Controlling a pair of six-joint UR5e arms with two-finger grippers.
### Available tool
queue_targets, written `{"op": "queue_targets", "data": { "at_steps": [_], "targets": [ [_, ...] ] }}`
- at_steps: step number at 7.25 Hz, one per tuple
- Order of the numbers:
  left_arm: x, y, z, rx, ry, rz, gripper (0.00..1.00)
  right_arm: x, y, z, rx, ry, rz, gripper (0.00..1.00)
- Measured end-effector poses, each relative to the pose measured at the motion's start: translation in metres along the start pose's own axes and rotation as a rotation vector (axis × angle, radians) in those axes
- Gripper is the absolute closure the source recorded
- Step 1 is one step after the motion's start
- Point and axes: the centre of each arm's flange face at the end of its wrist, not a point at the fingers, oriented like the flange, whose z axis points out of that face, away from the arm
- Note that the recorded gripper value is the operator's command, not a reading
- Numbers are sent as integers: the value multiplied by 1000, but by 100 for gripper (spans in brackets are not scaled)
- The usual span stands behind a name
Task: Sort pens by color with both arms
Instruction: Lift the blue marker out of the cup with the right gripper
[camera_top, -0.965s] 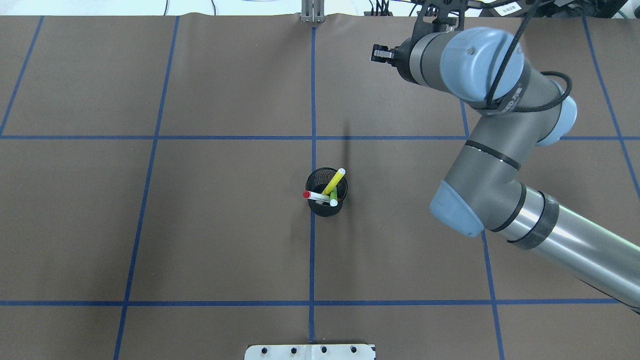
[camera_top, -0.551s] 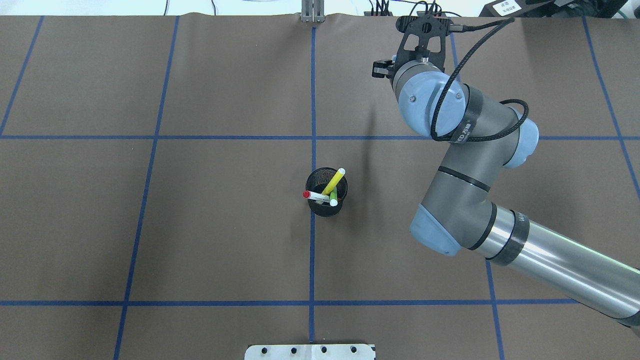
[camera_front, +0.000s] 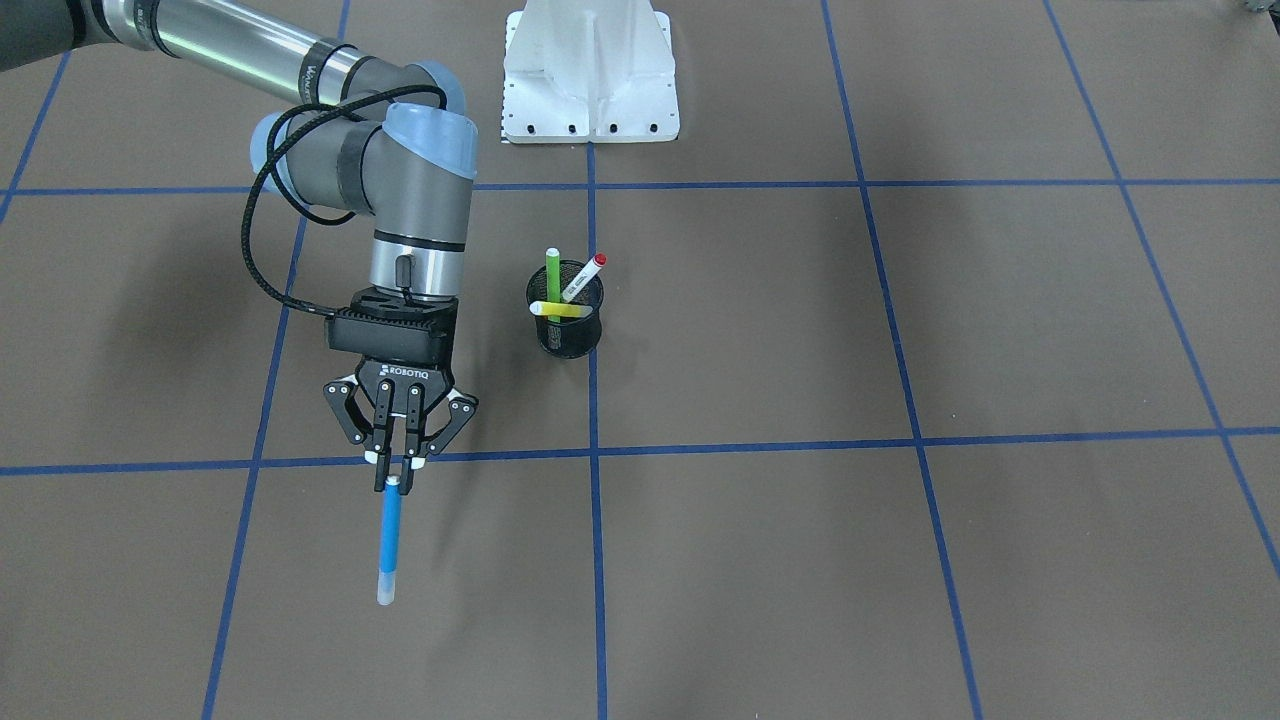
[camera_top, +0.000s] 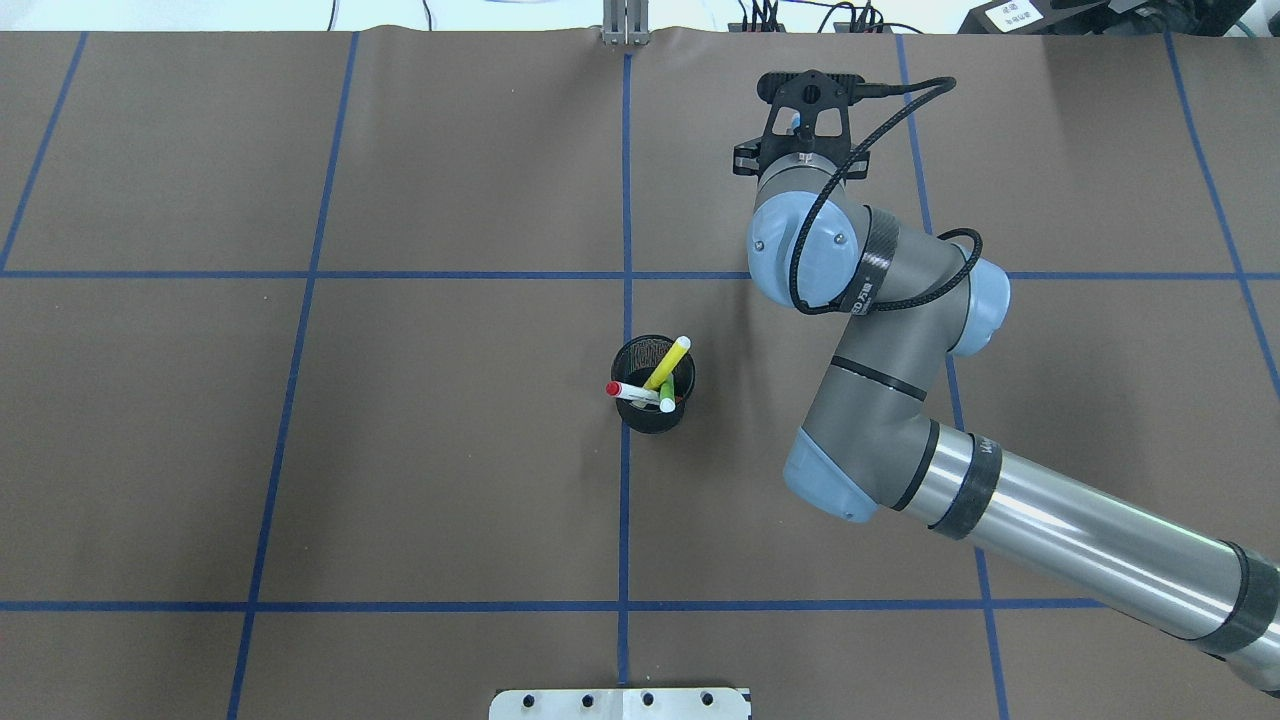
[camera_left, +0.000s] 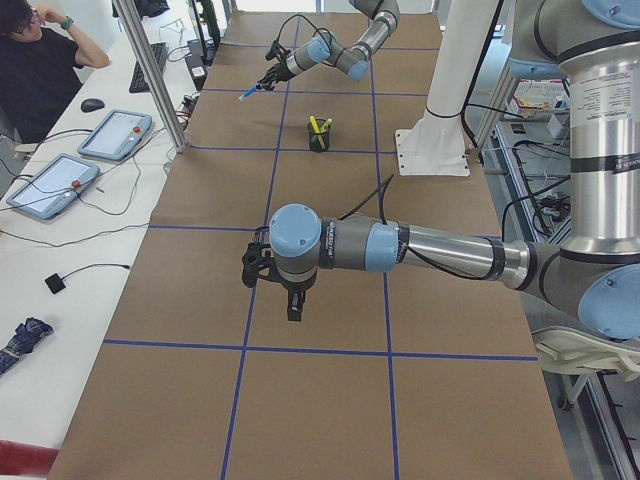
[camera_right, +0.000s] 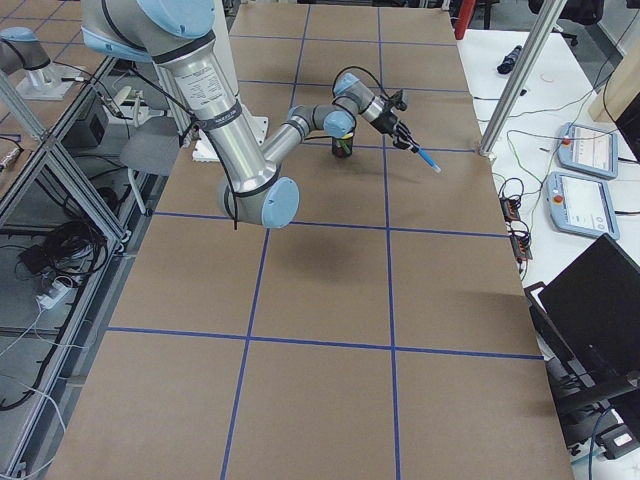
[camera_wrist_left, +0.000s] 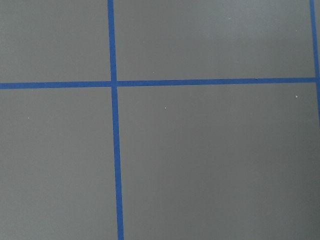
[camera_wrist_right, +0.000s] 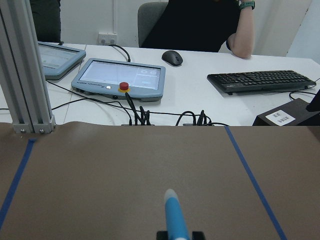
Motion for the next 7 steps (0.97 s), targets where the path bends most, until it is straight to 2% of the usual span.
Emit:
{"op": "queue_targets", "data": {
  "at_steps": [2, 4, 7],
  "targets": [
    [-2, 3, 1, -4, 1, -6, 0, -11, 10, 12, 32, -75, 36, 100],
    [-5, 3, 3, -9, 0, -14, 0, -8, 10, 25, 49, -126, 28, 100],
    [-5, 3, 3, -10, 1, -15, 0, 5, 6, 55, 52, -133, 17, 100]
  ]
}}
